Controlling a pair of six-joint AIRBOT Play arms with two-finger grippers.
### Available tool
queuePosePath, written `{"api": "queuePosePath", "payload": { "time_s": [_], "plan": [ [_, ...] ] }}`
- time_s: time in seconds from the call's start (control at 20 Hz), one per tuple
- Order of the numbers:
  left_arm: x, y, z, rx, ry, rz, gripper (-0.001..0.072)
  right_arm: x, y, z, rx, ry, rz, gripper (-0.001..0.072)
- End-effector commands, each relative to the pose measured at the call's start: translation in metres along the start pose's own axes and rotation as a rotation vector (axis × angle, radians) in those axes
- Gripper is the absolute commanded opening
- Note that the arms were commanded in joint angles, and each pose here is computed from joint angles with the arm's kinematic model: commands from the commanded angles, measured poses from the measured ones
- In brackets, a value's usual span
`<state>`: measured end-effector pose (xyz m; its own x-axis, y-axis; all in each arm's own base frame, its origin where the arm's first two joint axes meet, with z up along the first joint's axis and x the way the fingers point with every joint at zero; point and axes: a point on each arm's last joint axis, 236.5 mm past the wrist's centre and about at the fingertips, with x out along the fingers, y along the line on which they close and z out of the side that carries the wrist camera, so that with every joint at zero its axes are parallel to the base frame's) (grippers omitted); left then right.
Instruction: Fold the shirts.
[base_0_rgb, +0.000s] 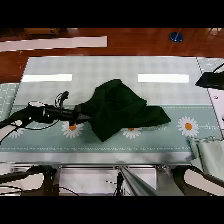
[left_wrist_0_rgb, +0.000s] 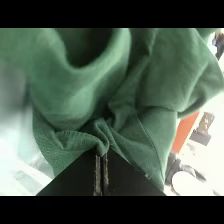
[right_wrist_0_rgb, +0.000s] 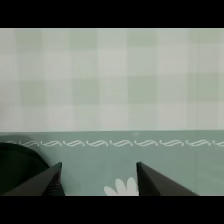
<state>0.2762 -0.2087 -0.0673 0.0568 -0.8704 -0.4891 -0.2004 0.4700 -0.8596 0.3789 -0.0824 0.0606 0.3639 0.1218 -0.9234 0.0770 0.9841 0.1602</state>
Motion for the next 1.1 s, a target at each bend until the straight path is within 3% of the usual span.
{"api": "queuePosePath", "payload": {
  "time_s": [0.0, 0.3, 0.65, 0.95, 1.0, 1.05],
  "plan": [
    [0.0, -0.009, -0.012, 0.049, 0.049, -0.038, 0.0023, 0.029, 0.01, -0.034, 0.098, 0.134, 0.192, 0.0617],
    [-0.002, -0.016, -0.016, 0.09, 0.061, -0.057, 0.0023, 0.081, 0.046, -0.101, 0.12, 0.29, 0.395, 0.0615],
    [-0.002, -0.016, -0.017, 0.09, 0.064, -0.059, 0.0023, 0.123, 0.091, -0.1, -0.005, 0.231, 0.356, 0.061],
    [-0.003, -0.02, -0.023, 0.091, 0.089, -0.077, 0.0023, 0.154, 0.131, -0.115, 0.021, 0.309, 0.445, 0.0599],
    [-0.003, -0.02, -0.023, 0.09, 0.088, -0.076, 0.0023, 0.159, 0.137, -0.12, 0.01, 0.333, 0.451, 0.0588],
    [-0.003, -0.02, -0.022, 0.092, 0.088, -0.076, 0.0023, 0.162, 0.145, -0.126, -0.004, 0.354, 0.459, 0.0524]
  ]
}}
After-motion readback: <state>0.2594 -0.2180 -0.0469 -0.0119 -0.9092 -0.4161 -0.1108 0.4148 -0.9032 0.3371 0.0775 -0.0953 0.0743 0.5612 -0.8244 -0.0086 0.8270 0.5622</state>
